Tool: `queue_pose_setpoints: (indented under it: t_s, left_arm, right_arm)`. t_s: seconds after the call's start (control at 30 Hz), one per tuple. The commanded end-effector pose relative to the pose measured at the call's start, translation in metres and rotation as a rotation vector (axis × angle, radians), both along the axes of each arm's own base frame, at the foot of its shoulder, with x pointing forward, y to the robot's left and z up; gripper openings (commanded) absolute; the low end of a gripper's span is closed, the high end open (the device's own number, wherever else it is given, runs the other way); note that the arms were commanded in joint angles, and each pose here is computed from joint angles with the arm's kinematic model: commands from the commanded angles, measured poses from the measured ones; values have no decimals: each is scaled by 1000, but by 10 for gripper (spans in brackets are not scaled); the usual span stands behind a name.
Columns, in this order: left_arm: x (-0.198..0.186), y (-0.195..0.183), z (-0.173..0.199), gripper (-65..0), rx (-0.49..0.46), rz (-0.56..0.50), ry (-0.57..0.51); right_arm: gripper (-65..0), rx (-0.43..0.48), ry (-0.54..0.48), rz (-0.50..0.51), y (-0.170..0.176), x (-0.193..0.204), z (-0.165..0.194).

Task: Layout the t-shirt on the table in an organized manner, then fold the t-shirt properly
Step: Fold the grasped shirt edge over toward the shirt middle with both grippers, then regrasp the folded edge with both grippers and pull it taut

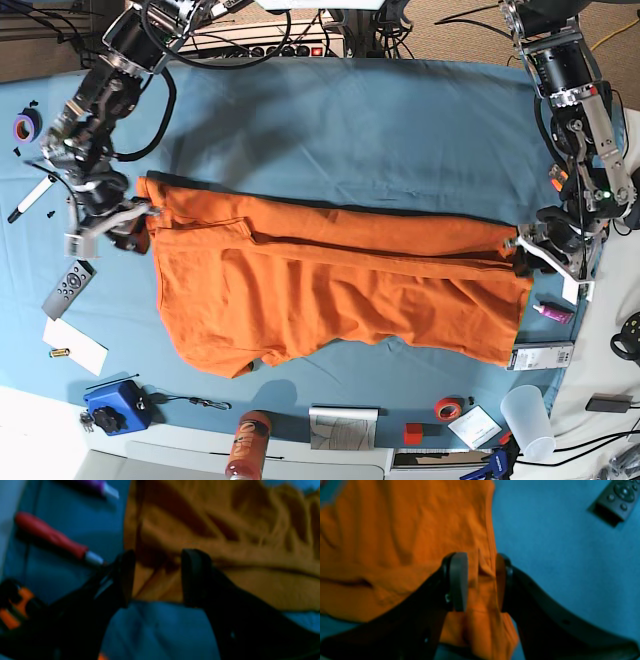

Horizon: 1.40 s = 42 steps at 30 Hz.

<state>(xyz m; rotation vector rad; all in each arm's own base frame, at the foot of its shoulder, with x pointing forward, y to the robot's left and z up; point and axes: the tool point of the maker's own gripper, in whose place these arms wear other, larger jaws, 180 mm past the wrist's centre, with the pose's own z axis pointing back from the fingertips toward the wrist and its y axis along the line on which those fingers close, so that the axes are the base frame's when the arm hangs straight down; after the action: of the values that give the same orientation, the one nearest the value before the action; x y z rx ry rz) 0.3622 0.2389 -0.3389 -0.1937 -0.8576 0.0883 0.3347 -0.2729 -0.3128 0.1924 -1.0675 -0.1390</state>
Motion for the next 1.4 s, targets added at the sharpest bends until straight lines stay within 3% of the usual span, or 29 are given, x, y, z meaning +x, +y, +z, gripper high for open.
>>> queue_pose_setpoints:
  t_s: [0.0,0.1,0.2,0.27,0.37,0.5,0.67,0.93,1.1,1.27,1.37]
  left_arm:
    - [8,8,23,-345,19,-1,-59]
    - [-4,16,21,-345,49,-38,-13]
    - [-7,29,24,-345,82,-35,-45]
    - [-7,27,23,-345,124,-90,-78]
    - [-15,21,6,-345,206,-152,-32]
    - [-22,46,1,-345,255,-65,51]
    - [-29,91,34,-345,281,-56,46]
    - [-36,130,82,-345,250,-27,-37]
    - [-35,130,82,-345,249,-27,-38]
    - [-36,130,82,-345,252,-26,-36]
    - [-36,130,82,-345,252,-26,-36]
  right_arm:
    - [-456,4,-94,-2,-8,5,26]
    - [-456,37,-118,-27,-27,-11,33]
    - [-456,40,-64,-79,-47,-30,24]
    - [-456,36,-43,-102,-56,-40,20]
    - [-456,8,15,-104,-65,-56,11]
    - [-456,58,87,-54,-57,-75,-1]
    - [-455,128,125,-51,-48,-89,-12]
    - [-455,166,62,-94,-44,-85,-19]
    - [-455,319,46,-101,-37,-68,-43]
    - [-455,559,33,-40,-11,-51,-55]
    - [-455,603,39,-42,-7,-47,-61]
